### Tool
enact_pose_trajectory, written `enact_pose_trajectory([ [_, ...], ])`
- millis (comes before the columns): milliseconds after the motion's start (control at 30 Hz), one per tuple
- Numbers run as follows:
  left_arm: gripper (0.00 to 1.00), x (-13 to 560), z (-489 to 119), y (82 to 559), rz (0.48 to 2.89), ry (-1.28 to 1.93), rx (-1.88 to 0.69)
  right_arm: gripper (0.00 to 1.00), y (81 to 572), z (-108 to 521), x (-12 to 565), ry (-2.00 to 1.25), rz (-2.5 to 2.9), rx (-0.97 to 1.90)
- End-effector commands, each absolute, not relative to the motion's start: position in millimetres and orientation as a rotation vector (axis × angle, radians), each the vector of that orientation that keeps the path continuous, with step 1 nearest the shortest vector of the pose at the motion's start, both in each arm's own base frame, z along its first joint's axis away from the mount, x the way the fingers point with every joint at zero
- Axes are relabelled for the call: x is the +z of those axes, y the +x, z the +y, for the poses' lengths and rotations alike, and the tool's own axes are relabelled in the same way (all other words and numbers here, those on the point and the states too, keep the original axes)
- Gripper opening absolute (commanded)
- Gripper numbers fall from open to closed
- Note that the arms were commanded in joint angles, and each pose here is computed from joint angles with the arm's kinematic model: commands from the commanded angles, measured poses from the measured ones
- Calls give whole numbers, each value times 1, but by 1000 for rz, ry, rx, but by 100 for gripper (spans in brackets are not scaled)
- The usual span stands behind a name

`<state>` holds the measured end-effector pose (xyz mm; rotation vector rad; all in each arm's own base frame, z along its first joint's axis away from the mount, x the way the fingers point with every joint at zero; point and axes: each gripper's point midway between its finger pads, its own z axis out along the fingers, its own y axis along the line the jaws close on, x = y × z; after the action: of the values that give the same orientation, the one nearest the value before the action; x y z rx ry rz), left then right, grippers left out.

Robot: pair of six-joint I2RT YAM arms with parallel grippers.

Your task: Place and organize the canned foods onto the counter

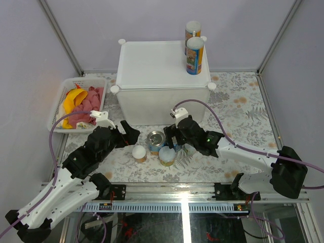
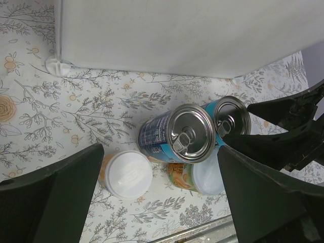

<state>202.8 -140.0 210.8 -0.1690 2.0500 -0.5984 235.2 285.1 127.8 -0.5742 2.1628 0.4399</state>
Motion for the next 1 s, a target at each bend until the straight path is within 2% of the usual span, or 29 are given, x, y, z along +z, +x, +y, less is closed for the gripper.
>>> enact_pose_trajectory([
  [0,95,229,-139,207,1997,-157,-595,100,230,272,115,-603,2187,369],
  [367,96,229,-140,208,1991,-177,-606,100,228,265,131,-629,2153,357],
  [967,96,226,-141,209,1994,-204,-621,100,226,272,117,-649,2131,402],
])
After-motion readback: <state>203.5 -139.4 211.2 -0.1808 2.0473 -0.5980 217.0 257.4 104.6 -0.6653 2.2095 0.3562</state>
